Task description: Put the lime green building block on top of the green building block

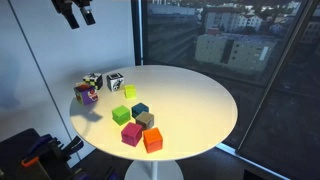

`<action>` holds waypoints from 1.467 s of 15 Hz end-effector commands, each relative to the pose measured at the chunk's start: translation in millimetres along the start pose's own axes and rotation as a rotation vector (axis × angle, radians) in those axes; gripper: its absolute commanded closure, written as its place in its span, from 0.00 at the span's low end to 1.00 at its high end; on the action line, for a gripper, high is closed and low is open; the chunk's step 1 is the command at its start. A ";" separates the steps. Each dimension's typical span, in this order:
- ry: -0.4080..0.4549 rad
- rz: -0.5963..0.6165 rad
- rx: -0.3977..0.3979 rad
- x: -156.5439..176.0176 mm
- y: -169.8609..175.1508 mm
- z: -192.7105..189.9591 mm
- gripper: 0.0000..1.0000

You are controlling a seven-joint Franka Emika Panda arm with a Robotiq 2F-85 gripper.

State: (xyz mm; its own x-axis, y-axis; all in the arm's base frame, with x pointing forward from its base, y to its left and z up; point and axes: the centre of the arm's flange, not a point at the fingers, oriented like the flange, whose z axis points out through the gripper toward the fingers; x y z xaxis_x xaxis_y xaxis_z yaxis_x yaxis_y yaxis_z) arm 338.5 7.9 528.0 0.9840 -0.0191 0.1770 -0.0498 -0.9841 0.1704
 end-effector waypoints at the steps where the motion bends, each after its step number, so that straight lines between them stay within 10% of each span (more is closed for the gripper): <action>1: 0.000 0.000 0.000 0.0 0.0 0.0 0.00; 22: -0.019 0.006 0.037 16.9 -4.3 21.8 0.00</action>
State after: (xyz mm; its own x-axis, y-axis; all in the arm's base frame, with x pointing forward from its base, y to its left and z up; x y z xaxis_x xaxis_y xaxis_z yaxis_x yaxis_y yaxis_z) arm 346.9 8.6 517.1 0.9874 -0.0173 0.1574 -0.0434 -0.9855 0.1642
